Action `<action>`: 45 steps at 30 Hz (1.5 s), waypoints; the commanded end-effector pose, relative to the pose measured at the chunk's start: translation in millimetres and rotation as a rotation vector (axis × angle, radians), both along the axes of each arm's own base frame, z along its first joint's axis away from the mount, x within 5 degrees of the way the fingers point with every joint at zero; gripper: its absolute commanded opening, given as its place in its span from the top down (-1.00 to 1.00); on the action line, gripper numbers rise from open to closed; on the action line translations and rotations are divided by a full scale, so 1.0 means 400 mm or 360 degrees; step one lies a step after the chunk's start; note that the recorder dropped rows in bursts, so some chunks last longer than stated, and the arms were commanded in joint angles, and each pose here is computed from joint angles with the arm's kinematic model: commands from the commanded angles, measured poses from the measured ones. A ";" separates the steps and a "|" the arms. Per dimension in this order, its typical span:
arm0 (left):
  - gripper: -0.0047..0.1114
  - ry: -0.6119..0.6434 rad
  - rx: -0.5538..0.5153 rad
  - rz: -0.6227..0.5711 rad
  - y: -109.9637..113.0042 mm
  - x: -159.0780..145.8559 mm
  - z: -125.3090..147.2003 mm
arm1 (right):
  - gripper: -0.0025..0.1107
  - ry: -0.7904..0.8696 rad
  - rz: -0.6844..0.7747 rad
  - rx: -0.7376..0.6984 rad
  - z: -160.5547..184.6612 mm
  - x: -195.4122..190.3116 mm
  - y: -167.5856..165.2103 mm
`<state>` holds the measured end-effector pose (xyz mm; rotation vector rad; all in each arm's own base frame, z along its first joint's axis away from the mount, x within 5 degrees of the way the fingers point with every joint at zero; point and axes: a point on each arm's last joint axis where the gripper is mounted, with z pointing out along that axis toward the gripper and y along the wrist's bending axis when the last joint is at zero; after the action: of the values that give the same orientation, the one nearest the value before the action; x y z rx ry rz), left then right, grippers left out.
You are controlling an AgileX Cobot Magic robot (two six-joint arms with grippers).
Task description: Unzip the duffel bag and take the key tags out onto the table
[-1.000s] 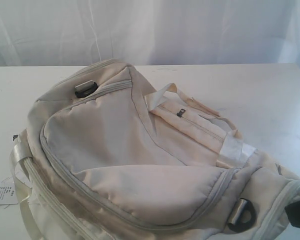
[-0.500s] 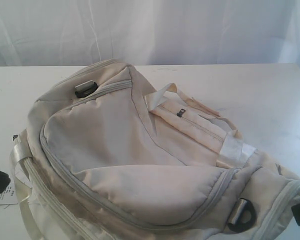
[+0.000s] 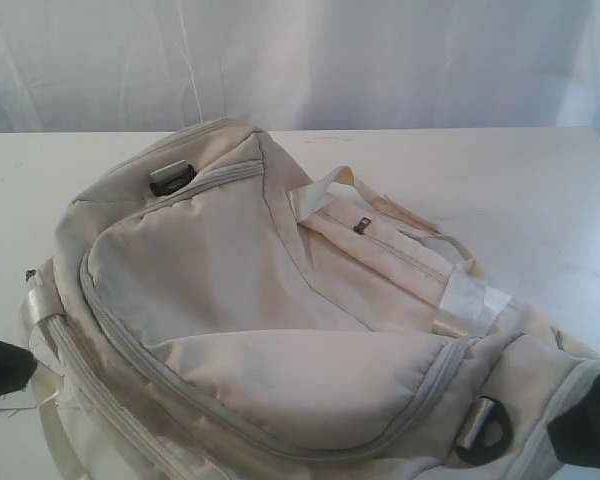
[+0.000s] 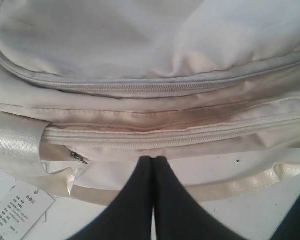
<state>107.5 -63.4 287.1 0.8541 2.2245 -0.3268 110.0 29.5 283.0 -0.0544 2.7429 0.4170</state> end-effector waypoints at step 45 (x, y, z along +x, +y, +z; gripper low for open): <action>0.92 0.0579 -0.0056 0.0178 0.026 0.579 0.161 | -0.01 -0.0005 -0.0090 -0.0337 -0.137 0.329 -0.035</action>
<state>321.4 -66.7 354.4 0.6785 2.5653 -0.2573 240.6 15.4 227.0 -0.0357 2.7689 0.1050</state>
